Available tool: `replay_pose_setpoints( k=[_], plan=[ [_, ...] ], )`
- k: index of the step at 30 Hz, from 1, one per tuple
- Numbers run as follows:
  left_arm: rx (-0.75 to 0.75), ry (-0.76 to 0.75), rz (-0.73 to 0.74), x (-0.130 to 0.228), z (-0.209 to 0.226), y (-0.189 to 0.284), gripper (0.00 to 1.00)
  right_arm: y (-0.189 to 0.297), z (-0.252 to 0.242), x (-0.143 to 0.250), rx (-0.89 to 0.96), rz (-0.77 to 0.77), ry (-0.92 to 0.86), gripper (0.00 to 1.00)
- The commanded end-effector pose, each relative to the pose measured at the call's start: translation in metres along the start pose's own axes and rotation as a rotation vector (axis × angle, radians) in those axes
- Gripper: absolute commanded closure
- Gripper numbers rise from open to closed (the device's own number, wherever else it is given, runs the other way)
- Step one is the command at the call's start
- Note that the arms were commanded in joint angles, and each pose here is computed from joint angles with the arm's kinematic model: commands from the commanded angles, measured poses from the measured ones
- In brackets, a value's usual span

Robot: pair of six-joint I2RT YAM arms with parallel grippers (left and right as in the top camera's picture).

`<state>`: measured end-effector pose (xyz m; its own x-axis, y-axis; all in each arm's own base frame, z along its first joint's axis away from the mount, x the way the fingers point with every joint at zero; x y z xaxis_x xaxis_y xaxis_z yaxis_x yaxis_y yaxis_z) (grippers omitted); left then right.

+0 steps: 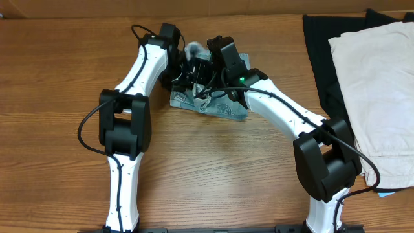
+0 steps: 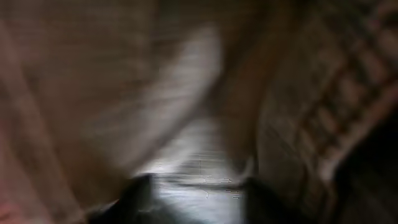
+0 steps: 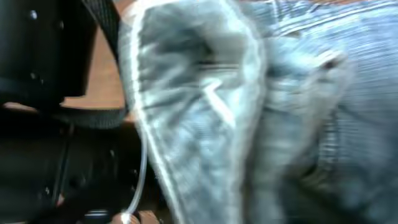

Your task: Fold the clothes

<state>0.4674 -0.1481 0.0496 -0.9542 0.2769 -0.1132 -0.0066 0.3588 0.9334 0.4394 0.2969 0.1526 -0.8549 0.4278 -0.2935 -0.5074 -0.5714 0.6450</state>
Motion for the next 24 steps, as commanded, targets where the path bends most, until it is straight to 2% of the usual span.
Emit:
replay_pose_setpoints(
  k=[1, 2, 8, 12, 14, 16, 18, 19, 20, 22, 23, 24],
  plan=[
    [-0.099, 0.082, 0.071, 0.015, 0.039, -0.008, 0.25, 0.006, 0.013, -0.013, -0.034, -0.034, -0.001, 0.00],
    [-0.101, 0.102, 0.071, 0.014, 0.044, 0.005, 0.20, 0.006, 0.012, -0.014, -0.033, -0.036, -0.003, 0.00],
    [-0.110, 0.173, 0.038, 0.009, 0.066, 0.075, 0.15, 0.008, 0.010, -0.018, -0.050, -0.017, -0.013, 0.00],
    [-0.117, 0.179, 0.007, 0.009, 0.066, 0.118, 0.15, 0.010, 0.009, -0.020, -0.070, 0.009, -0.021, 0.00],
    [-0.136, 0.183, -0.003, 0.011, 0.064, 0.136, 0.20, 0.011, 0.008, -0.020, -0.075, 0.018, -0.023, 0.00],
    [-0.163, 0.184, -0.005, 0.014, 0.063, 0.150, 0.23, 0.011, 0.006, -0.019, -0.066, 0.024, -0.028, 0.05],
    [-0.185, 0.183, -0.006, 0.016, 0.062, 0.158, 0.27, 0.011, 0.003, -0.017, -0.052, 0.033, -0.034, 0.20],
    [-0.185, 0.181, -0.013, 0.016, 0.061, 0.160, 0.28, 0.009, 0.001, -0.014, -0.042, 0.043, -0.035, 0.32],
    [-0.186, 0.181, -0.013, 0.016, 0.061, 0.160, 0.28, 0.008, 0.001, -0.012, -0.040, 0.047, -0.034, 0.34],
    [-0.175, 0.180, -0.007, 0.016, 0.059, 0.158, 0.27, 0.007, -0.002, -0.012, -0.020, 0.040, -0.037, 0.34],
    [-0.149, 0.175, -0.002, 0.015, 0.055, 0.154, 0.24, 0.007, -0.004, -0.013, -0.006, 0.031, -0.039, 0.32],
    [-0.099, 0.118, 0.004, 0.013, 0.046, 0.148, 0.21, 0.010, -0.010, -0.022, 0.001, 0.015, -0.053, 0.23]
  ],
)
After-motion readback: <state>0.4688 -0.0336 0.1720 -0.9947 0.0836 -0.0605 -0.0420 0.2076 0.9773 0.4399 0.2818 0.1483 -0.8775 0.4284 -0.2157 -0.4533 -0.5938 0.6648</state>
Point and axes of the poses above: each gripper's point midway between its finger pads, its own y axis back along the fingers, its own z axis along the line the jaws close on, x = y × z, the point moved 4 cm from there along y, back along the fingers, and after that the axes turned 14 degrees about -y, right-handed, at the moved point
